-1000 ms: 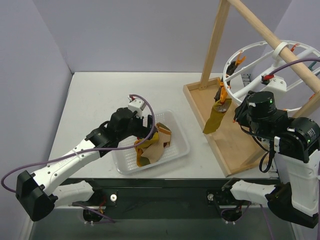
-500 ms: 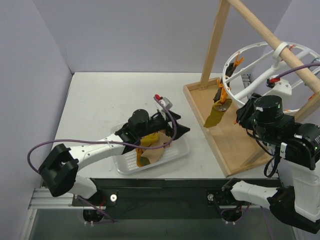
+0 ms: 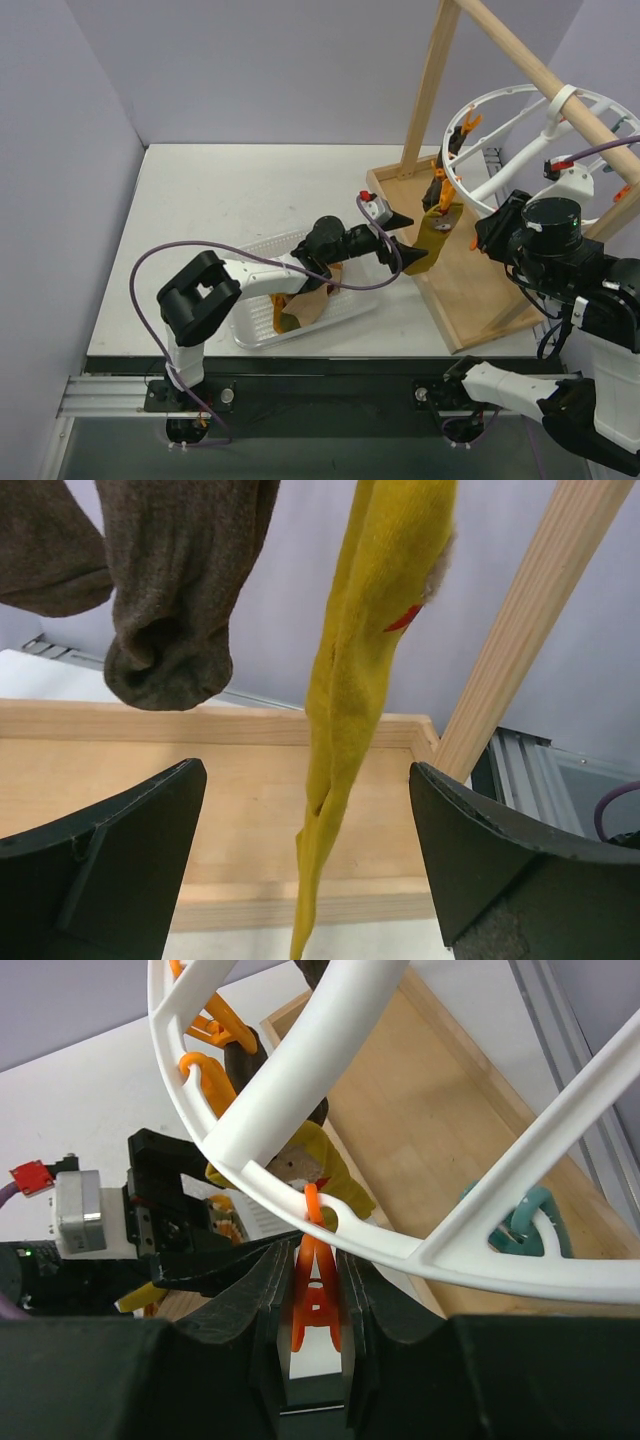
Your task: Remove the socks clipped to the hanger
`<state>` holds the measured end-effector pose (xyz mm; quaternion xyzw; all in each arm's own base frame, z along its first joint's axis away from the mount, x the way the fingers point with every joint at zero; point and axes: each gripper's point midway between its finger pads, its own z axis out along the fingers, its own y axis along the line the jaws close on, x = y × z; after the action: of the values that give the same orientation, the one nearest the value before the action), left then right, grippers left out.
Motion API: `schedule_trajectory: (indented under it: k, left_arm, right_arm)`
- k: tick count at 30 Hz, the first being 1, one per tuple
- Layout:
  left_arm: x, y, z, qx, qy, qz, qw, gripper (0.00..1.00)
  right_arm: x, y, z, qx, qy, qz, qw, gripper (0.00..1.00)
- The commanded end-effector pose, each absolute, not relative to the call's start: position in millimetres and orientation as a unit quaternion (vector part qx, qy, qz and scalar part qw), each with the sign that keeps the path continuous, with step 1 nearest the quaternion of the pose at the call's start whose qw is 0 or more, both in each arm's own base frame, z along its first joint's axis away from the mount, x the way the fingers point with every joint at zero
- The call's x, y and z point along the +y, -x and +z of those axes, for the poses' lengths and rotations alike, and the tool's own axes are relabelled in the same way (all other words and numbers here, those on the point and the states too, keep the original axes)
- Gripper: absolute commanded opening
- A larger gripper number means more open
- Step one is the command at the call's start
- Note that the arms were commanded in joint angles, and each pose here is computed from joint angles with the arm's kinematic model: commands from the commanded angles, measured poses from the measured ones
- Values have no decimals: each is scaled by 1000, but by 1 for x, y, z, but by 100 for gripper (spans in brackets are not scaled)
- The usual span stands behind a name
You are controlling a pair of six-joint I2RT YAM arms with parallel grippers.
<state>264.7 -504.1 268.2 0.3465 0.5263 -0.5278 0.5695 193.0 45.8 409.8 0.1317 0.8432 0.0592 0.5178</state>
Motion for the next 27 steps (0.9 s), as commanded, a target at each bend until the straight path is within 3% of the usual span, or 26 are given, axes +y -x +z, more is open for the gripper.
schedule_trajectory:
  k: [1,3,4,6,11,16,17,19,20,23,27]
  left_arm:
    - [-521,-245,320,433,-328,-602,585,91]
    - [-533,-242,317,431,-329,-613,574,81]
    - [-537,-241,312,439,-331,-615,565,63]
    - [-544,-236,307,447,-330,-624,549,52]
    - [-545,-223,306,454,-328,-624,544,0]
    - [-541,-195,317,466,-343,-603,549,0]
    - [-540,-191,315,466,-353,-591,556,0]
    - [-538,-183,319,477,-358,-573,563,0]
    - [-540,-174,319,474,-368,-566,565,0]
    - [-537,-158,325,475,-383,-548,573,0]
    - [-533,-149,327,488,-393,-517,583,0]
  right_arm:
    - [49,-179,389,872,-100,57,477,4]
    - [49,-178,387,872,-101,57,475,3]
    - [49,-178,384,874,-101,56,473,3]
    - [49,-176,383,874,-99,57,472,4]
    - [48,-170,378,877,-98,62,466,9]
    - [43,-167,374,881,-97,52,460,26]
    - [44,-165,372,884,-94,52,456,38]
    - [42,-161,367,888,-90,49,449,49]
    - [41,-160,367,887,-91,49,449,59]
    - [39,-154,370,885,-87,58,453,72]
    - [35,-142,368,887,-81,67,449,77]
